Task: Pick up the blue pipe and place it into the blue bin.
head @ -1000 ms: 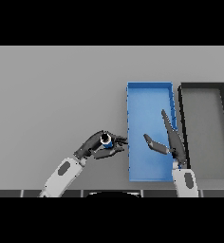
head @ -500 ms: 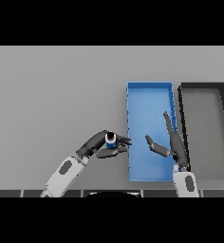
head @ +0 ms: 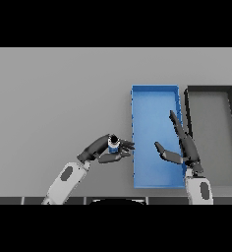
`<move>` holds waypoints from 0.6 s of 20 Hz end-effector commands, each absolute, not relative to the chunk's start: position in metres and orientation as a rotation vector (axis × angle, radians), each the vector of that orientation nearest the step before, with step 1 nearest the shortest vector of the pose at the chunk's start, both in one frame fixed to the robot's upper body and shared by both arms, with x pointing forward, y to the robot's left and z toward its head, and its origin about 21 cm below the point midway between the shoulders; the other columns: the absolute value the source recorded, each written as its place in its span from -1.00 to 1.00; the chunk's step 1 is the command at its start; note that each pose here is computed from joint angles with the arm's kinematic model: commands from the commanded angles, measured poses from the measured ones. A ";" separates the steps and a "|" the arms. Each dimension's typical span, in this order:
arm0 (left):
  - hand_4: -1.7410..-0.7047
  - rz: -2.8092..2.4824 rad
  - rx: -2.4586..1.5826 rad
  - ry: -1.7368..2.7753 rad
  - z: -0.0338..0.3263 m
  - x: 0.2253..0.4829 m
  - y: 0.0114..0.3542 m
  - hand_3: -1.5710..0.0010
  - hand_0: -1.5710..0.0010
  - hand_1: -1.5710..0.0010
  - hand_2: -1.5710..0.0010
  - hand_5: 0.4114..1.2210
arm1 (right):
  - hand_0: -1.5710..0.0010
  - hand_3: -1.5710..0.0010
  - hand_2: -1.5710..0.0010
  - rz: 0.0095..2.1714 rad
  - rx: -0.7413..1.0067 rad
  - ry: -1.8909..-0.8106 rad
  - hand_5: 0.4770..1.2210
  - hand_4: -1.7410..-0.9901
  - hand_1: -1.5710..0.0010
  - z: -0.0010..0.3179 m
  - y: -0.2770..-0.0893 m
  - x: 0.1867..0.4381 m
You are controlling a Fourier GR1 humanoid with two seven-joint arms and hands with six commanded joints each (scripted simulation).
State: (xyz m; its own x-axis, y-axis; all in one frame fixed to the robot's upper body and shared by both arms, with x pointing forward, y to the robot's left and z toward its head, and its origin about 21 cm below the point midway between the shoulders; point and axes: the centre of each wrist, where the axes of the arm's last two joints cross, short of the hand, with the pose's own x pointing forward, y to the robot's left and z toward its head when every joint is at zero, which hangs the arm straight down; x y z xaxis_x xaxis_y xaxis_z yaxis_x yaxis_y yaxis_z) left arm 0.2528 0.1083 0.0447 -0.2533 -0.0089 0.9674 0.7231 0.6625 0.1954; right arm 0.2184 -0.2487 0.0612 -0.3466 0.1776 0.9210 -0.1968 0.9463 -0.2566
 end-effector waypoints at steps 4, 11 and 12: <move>-0.48 -0.783 -0.575 -1.703 0.042 0.253 0.110 -1.00 -1.00 -1.00 -1.00 1.00 | 1.00 1.00 0.99 0.592 0.146 -1.873 -0.76 0.50 0.99 0.111 -0.243 0.217; -0.49 -0.803 -0.569 -1.698 0.043 0.249 0.107 -1.00 -1.00 -1.00 -1.00 1.00 | 1.00 1.00 1.00 0.906 0.257 -1.806 -0.88 0.29 1.00 0.153 -0.211 0.223; -0.49 -0.812 -0.567 -1.694 0.043 0.250 0.106 -1.00 -1.00 -1.00 -1.00 1.00 | 1.00 1.00 1.00 0.929 0.276 -1.800 -0.87 0.31 1.00 0.157 -0.205 0.226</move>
